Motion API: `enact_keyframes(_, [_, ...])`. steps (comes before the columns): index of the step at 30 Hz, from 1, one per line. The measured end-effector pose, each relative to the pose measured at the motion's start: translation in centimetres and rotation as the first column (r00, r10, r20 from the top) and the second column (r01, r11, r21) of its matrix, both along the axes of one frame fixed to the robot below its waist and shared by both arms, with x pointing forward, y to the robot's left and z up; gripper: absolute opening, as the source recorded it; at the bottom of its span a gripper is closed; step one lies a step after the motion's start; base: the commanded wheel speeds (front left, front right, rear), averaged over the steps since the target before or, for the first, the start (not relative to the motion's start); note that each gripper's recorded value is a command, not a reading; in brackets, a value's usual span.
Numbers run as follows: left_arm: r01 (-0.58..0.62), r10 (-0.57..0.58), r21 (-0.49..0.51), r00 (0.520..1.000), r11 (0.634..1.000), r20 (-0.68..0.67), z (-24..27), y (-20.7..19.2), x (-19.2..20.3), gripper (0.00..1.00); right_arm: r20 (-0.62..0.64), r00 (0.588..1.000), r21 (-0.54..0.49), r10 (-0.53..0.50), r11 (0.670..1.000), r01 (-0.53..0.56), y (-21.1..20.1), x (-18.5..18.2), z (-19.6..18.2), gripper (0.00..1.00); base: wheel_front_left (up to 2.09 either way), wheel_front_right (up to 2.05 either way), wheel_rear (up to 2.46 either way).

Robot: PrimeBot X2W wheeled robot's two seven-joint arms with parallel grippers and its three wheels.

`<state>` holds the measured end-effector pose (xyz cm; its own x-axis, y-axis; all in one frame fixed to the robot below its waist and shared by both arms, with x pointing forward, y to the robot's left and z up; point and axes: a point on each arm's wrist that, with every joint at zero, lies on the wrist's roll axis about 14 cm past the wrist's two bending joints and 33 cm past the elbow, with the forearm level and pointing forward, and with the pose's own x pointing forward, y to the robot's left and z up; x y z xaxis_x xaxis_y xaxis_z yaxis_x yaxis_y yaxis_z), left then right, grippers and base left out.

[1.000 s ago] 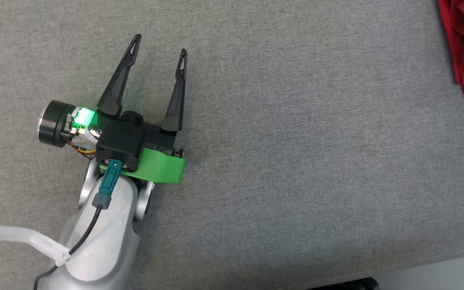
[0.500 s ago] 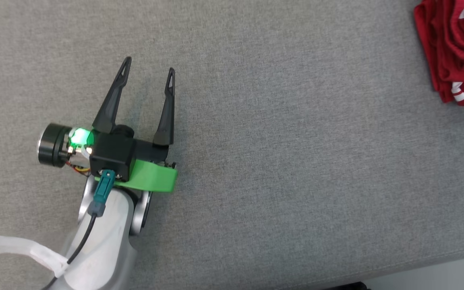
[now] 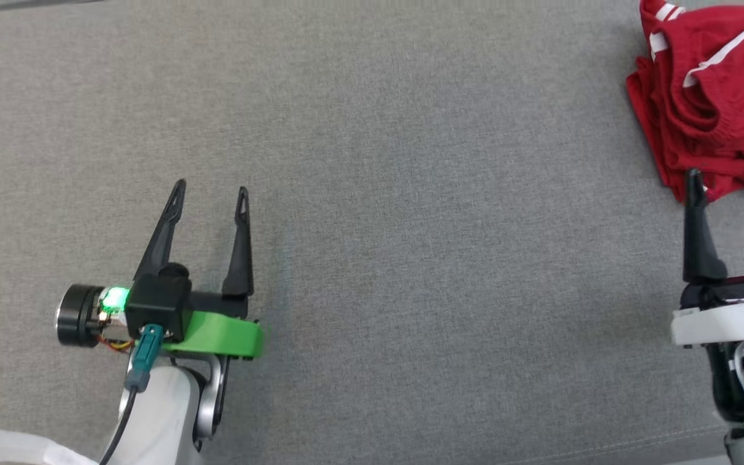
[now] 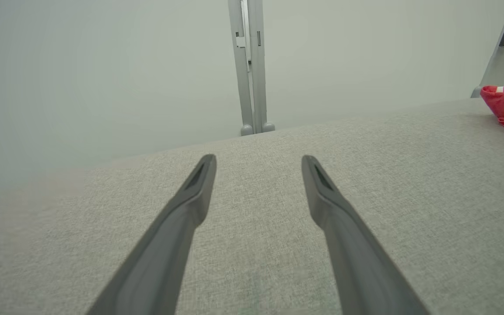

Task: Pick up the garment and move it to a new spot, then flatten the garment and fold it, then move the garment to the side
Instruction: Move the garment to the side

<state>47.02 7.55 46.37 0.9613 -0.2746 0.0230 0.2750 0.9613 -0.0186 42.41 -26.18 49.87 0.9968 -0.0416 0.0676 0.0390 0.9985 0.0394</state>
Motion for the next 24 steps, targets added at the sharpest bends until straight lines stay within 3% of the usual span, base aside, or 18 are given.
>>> enact_keyframes(8, [-0.146,0.147,0.033,0.989,0.989,-0.019,0.5,5.3,-3.5,1.00,0.022,0.996,0.073,0.087,0.993,-0.088,5.1,-1.9,1.5,1.00,0.00,0.00,0.00])
enact_keyframes(24, [-0.213,0.214,0.021,0.977,0.977,-0.012,2.2,8.2,-9.8,1.00,0.012,0.993,0.079,0.118,0.990,-0.119,7.4,-7.4,3.0,1.00,0.00,0.00,0.00])
